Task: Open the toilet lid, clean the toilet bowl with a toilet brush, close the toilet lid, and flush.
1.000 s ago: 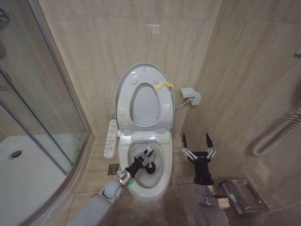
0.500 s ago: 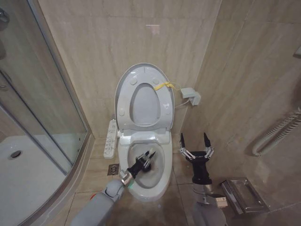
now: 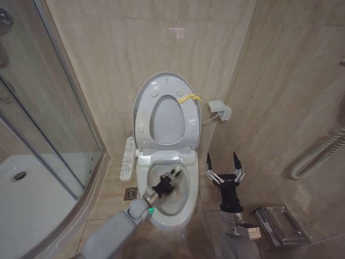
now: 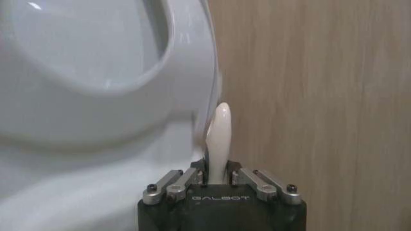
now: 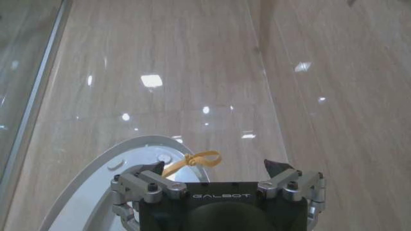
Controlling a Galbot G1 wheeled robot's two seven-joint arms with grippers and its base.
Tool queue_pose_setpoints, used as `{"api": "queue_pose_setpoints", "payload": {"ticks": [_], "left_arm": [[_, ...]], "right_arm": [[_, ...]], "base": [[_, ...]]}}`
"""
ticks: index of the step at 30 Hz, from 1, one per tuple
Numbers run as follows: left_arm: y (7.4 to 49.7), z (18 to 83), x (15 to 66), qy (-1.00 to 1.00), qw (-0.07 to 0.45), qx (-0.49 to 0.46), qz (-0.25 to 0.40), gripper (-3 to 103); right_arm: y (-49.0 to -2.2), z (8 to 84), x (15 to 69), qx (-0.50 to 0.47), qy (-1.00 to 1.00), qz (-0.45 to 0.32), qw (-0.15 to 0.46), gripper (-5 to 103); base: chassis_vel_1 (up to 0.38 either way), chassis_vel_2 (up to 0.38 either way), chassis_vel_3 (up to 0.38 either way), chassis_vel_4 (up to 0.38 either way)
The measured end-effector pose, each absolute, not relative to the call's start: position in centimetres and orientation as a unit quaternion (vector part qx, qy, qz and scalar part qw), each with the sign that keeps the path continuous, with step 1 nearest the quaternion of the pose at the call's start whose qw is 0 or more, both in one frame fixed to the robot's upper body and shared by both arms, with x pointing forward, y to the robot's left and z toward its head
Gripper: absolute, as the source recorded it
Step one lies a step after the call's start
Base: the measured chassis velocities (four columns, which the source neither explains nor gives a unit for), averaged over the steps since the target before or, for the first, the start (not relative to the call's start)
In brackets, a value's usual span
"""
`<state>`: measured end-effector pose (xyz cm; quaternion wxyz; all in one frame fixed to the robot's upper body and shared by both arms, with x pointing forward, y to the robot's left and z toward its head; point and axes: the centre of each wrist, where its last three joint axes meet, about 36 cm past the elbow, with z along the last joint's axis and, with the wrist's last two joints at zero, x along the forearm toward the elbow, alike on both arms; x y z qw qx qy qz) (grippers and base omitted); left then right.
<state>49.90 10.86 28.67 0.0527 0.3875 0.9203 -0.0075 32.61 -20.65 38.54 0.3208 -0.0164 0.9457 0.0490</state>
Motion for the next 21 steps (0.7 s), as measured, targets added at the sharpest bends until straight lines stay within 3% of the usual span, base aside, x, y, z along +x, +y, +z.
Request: {"api": "queue_pose_setpoints", "payload": {"ticks": [3, 7, 9, 14, 19, 21], "left_arm": [[10.8, 29.1, 48.9, 0.923, 0.032, 0.384, -0.015, 20], [14.9, 26.8, 49.0, 0.920, -0.008, 0.389, 0.049, 20], [15.4, 27.1, 49.2, 0.913, -0.007, 0.405, 0.053, 20], [15.9, 31.2, 52.2, 0.855, 0.060, 0.515, 0.033, 20], [19.8, 27.6, 53.3, 0.822, 0.032, 0.567, 0.043, 18], [18.8, 28.6, 54.2, 0.803, 0.043, 0.594, 0.030, 18]], "right_arm": [[-20.8, 38.4, 32.6, -0.013, 0.946, 0.050, 0.319, 100], [-20.9, 38.4, 32.6, -0.011, 0.946, 0.056, 0.318, 100], [-21.0, 38.3, 32.6, -0.009, 0.947, 0.057, 0.317, 100], [-21.2, 38.0, 32.7, -0.003, 0.948, 0.060, 0.313, 100], [-21.4, 37.5, 33.0, 0.003, 0.950, 0.060, 0.306, 100], [-21.4, 37.1, 33.1, 0.007, 0.952, 0.063, 0.300, 100]], "base": [[0.000, 0.000, 0.000, 0.000], [0.000, 0.000, 0.000, 0.000], [0.000, 0.000, 0.000, 0.000], [0.010, 0.023, 0.006, -0.001], [0.000, 0.000, 0.000, 0.000], [0.000, 0.000, 0.000, 0.000]]}}
